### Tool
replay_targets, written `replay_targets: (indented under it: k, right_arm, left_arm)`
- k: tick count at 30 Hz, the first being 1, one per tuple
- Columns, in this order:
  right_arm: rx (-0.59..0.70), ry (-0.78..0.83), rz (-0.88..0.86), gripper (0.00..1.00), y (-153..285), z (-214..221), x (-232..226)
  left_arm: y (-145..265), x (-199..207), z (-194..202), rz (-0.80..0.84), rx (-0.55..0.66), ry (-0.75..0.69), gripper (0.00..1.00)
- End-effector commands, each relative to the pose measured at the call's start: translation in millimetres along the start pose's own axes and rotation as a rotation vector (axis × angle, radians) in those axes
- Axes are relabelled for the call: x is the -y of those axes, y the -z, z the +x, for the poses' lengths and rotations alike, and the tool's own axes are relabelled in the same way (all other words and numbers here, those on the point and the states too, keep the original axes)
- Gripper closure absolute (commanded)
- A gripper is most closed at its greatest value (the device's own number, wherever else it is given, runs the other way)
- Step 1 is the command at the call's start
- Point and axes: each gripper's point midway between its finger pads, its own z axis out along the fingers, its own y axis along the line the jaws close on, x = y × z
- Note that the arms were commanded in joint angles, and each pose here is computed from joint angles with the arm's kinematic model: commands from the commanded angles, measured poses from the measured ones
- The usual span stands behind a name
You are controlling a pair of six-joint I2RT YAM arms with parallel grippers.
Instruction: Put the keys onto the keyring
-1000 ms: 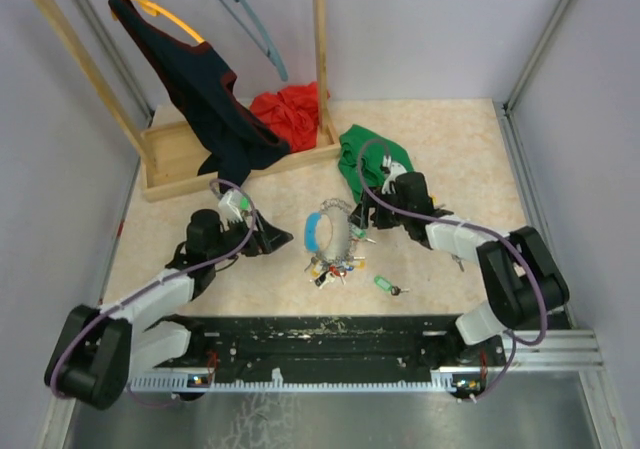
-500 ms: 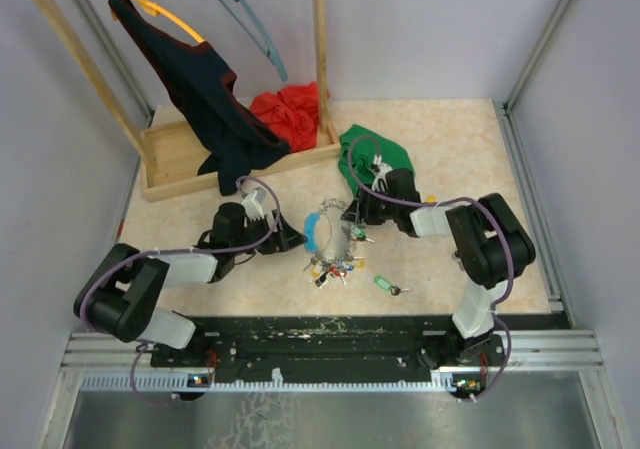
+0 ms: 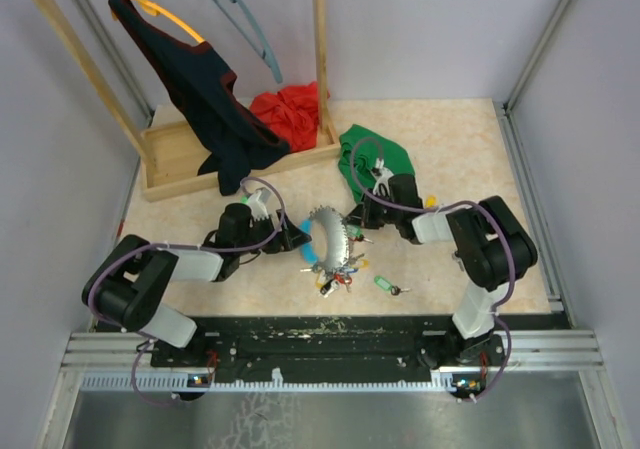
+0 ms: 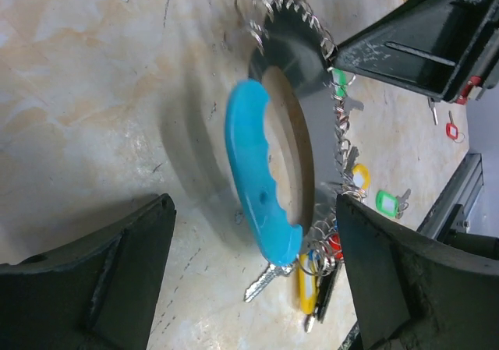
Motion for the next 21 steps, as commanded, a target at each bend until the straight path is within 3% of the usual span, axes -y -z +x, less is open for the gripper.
replay_targets:
  k: [1,9,21]
  right_arm:
    - [0.102,0.089,-0.150,1.00,13,-26,-42]
    - [0.144,0.120,-0.233,1.00,22,-27,-60]
    - [0.199,0.150,-0.317,1.00,36,-35,-85]
  left_arm:
    - [2,3,-11,-0.005,0.048,-0.021,0.11]
    - [6,25,-17,0.119,0.069,-0.022,0.13]
    - [-2,41,-9,0.254,0.041,0.028,0.48]
